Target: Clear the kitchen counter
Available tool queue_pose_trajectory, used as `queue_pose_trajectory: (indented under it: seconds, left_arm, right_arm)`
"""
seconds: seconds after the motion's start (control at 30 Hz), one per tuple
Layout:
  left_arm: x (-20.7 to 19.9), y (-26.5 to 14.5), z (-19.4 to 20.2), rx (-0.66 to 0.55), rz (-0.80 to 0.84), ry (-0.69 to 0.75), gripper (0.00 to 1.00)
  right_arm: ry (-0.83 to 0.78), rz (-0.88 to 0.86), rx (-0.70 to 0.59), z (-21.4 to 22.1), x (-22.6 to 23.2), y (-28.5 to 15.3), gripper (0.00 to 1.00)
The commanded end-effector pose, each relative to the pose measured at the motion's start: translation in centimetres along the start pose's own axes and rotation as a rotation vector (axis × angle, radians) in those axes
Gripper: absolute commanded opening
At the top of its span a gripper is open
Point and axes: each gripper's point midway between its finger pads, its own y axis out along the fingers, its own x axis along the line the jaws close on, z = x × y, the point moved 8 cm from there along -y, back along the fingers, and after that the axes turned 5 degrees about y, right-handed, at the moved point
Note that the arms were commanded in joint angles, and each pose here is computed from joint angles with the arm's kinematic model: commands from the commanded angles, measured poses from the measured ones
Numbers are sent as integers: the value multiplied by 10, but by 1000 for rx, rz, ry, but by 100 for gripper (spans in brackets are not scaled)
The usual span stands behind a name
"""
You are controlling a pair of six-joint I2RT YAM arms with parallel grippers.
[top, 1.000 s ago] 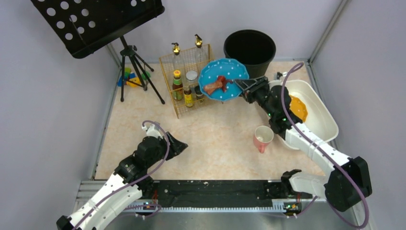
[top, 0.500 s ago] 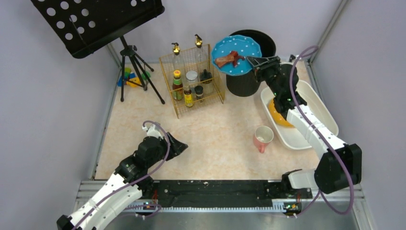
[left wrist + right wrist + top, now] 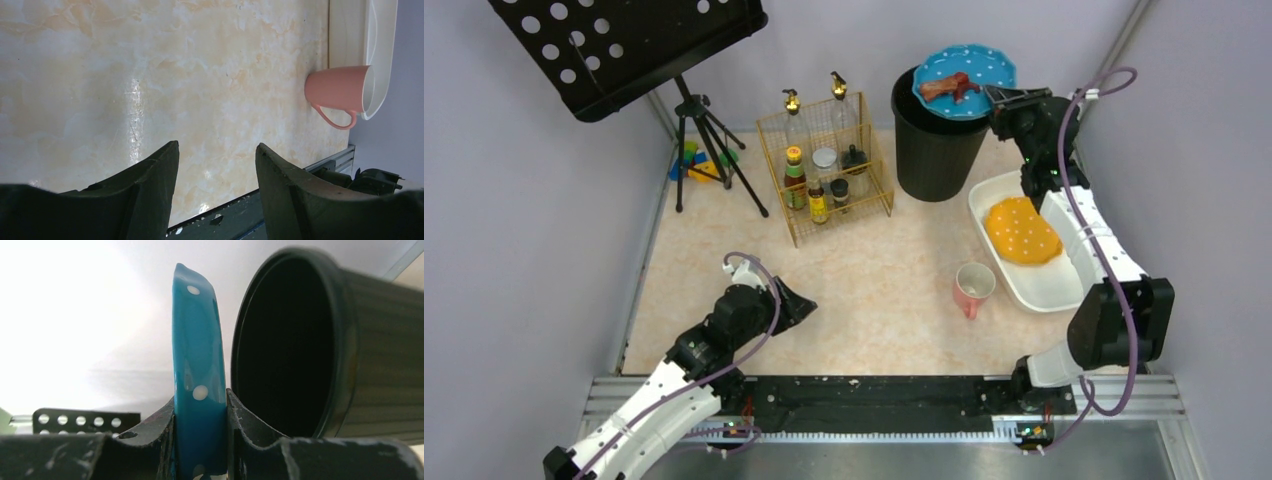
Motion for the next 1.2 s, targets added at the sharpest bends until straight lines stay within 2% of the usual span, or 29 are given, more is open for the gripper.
queue_pose_trajectory:
  seconds: [0.0,0.57,0.93,1.17]
  left_arm:
    - [-4,5,-1,-14,34,2,62]
    - [0,9,6,25,55,1,62]
    - [3,10,9,27,51,1,62]
    - [5,10,10,25,46,-2,62]
  right_arm:
    - [-36,-291,-80,-29,87,-8,0]
    - [-360,-206,-133,-44,73,36,0]
    - [-572,-283,-92,-44,91,55,0]
    - [-700,-305,-114,-46,95,57,0]
